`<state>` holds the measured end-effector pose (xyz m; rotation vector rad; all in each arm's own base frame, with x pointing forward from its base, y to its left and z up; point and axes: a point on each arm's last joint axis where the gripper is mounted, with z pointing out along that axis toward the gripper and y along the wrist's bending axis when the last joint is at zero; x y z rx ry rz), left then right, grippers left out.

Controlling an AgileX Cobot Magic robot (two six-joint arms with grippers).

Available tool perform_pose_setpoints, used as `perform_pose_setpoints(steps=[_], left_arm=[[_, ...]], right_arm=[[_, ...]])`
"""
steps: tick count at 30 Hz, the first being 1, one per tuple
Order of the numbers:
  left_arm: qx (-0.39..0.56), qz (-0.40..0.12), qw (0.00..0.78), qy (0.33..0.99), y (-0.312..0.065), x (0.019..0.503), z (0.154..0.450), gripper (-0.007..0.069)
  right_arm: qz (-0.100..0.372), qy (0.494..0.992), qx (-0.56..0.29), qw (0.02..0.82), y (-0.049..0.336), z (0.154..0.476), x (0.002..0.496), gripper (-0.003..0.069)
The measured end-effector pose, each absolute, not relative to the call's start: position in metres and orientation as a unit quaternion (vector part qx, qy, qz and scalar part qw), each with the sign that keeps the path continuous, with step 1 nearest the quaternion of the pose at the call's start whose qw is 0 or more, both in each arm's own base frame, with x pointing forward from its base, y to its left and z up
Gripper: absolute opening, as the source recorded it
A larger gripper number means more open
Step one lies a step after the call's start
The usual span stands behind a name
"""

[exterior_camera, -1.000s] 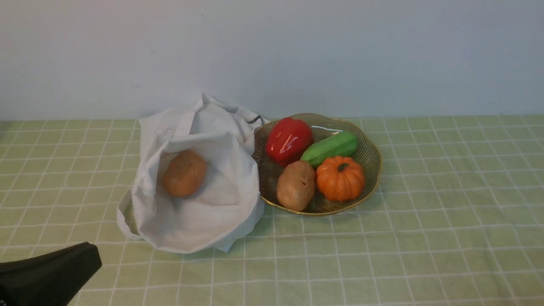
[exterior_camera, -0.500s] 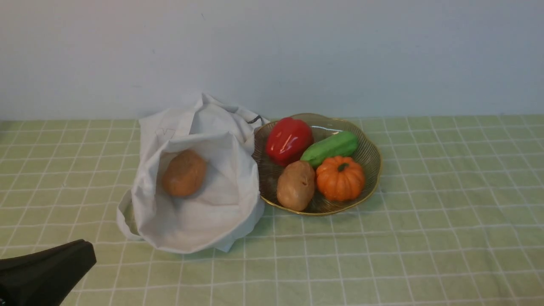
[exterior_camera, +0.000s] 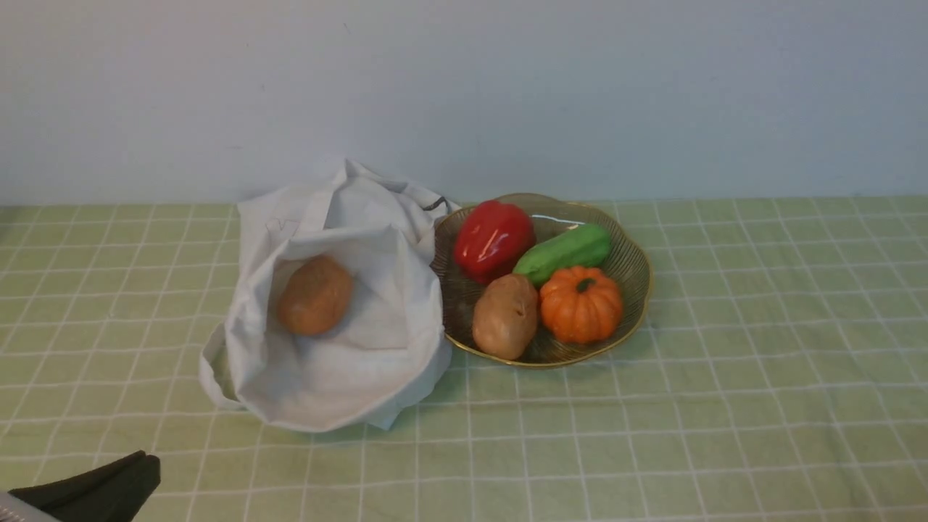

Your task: Take vegetables from bag on green coffee tablecloth place on plate.

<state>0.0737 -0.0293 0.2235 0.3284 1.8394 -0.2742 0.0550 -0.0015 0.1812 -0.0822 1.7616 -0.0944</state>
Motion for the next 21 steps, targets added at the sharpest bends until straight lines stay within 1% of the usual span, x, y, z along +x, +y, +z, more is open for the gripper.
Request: perform_pose_setpoints(steps=[5, 11, 13, 21], left_arm=[[0.089, -0.077, 0.62, 0.776, -0.017, 0.066, 0.21, -0.0004], [0.059, -0.031, 0.62, 0.782, -0.009, 0.062, 0.186, -0.0004], [0.053, -0.024, 0.615, 0.786, -0.007, 0.061, 0.18, -0.0004], [0.045, -0.006, 0.612, 0.79, -0.005, 0.054, 0.175, -0.0004]], right_arm=[[-0.041, 0.771, -0.036, 0.635, -0.001, 0.181, 0.055, -0.0015], [-0.041, 0.771, -0.036, 0.635, -0.001, 0.181, 0.055, -0.0015], [-0.041, 0.771, -0.036, 0.635, -0.001, 0.181, 0.055, -0.0015], [-0.041, 0.771, -0.036, 0.635, -0.001, 0.181, 0.055, -0.0015]])
